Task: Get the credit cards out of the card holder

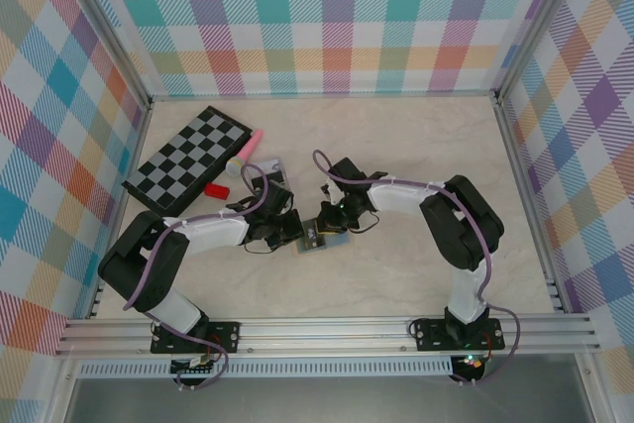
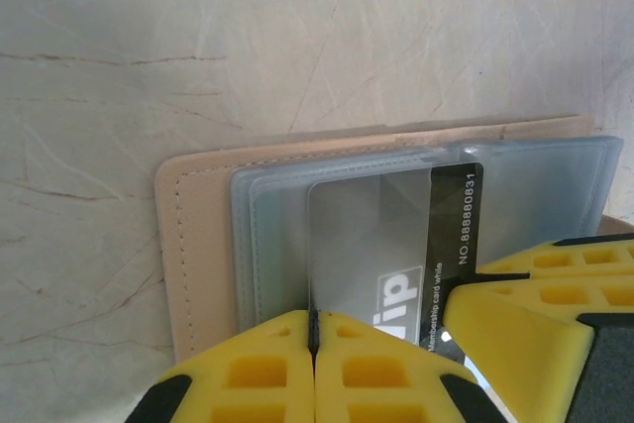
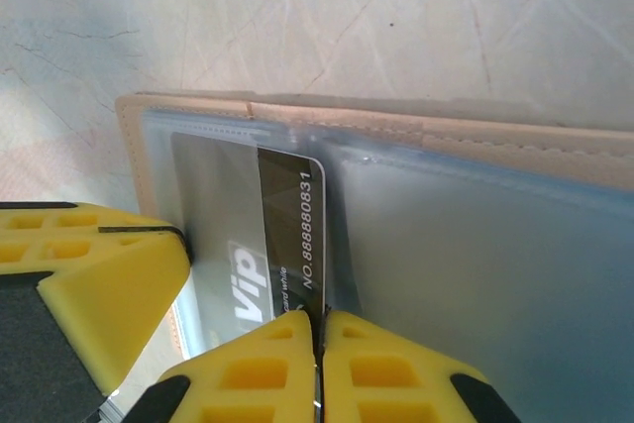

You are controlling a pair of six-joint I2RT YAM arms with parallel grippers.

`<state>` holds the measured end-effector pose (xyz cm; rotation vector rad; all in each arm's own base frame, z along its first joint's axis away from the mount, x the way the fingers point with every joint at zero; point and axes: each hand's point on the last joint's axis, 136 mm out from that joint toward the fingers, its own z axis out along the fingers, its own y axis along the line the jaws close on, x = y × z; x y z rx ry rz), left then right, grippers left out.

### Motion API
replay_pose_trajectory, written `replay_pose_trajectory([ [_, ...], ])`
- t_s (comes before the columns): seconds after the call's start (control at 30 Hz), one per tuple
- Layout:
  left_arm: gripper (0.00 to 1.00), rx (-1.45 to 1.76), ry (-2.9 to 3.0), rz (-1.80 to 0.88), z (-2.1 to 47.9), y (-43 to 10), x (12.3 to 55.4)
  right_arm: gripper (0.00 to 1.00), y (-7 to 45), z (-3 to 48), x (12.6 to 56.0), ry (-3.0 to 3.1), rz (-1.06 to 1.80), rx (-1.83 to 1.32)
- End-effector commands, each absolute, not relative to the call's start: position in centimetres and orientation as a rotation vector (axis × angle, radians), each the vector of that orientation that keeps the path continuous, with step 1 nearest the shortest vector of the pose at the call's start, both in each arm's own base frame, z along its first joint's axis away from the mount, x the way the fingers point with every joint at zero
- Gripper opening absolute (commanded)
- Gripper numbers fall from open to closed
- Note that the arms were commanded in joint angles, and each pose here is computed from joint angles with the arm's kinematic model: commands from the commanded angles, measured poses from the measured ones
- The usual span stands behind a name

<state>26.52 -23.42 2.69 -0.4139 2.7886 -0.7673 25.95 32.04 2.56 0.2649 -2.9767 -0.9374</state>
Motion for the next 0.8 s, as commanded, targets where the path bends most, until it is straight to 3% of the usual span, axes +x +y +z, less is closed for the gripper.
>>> replay_pose_trajectory([
  [0.0,0.06,-0.479,2.882,-0.607,0.1,-21.1,24.6,0.05,30.6,2.9,26.1,-3.02,-0.904,0.244],
  [0.27,0.18,-0.451,2.839,-0.699,2.7,-22.4,25.7,0.0,29.6,6.6,26.9,-3.053,-1.073,0.235],
  [0.57,0.55,-0.463,2.66,-0.996,10.2,-23.0,27.4,0.0,29.9,11.8,26.7,-2.976,-1.427,0.195],
  [0.77,0.81,-0.407,2.459,-1.375,15.6,-24.7,27.8,0.0,30.3,15.7,26.6,-2.832,-1.72,0.135],
])
